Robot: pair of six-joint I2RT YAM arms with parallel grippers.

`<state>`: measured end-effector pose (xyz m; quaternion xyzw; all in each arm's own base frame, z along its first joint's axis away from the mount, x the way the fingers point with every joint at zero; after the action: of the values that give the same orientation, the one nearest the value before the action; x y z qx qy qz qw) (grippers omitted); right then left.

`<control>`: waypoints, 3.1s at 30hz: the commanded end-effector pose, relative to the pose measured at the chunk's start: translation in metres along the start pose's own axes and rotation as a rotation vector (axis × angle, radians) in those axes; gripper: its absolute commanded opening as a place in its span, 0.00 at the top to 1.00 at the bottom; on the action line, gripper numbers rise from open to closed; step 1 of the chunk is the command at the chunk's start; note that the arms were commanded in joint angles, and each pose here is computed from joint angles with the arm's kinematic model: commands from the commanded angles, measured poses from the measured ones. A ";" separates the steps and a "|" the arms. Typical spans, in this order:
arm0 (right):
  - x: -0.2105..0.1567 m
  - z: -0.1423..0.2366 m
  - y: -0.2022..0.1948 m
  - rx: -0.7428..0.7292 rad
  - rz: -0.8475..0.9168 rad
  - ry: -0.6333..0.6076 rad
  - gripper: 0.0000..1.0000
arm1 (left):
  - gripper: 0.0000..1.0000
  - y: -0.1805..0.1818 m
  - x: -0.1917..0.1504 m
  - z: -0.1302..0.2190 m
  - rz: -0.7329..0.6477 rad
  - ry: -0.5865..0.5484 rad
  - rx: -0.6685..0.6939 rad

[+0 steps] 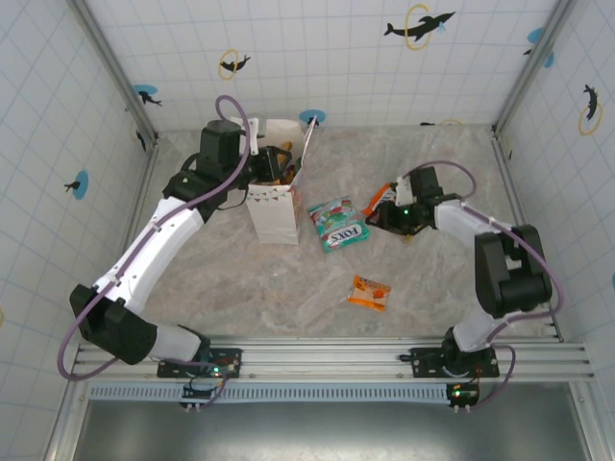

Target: Place the snacks into the paper bag

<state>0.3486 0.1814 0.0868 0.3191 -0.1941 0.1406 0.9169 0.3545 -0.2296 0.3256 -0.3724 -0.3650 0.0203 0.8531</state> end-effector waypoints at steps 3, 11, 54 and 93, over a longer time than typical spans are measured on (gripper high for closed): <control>0.035 -0.025 0.010 0.081 0.138 -0.014 0.46 | 0.57 -0.022 0.007 0.017 -0.052 -0.036 -0.106; 0.036 -0.064 0.000 0.110 0.144 0.084 0.47 | 0.57 -0.022 0.017 0.024 -0.091 -0.087 -0.086; 0.077 0.126 0.093 0.334 0.096 -0.647 1.00 | 0.56 -0.053 -0.005 0.029 0.061 -0.019 -0.398; 0.122 0.213 0.247 0.806 0.227 -0.838 1.00 | 0.69 -0.101 -0.020 0.040 0.097 0.059 -0.737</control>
<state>0.3138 0.2511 0.4096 0.6378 -0.4756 0.1547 0.5856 0.2957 -0.2801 0.3863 -0.6591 -0.3025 -0.0628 0.6857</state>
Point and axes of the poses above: each hand's point on the last joint's axis, 136 mm out from that joint toward the fingers, its own z axis back along the fingers, its own y axis along the line the jaws close on, x = y × z, the point moved 1 cm from there along z, back along the fingers, and after that the axes turned 15 degrees about z, right-handed, at the moved point
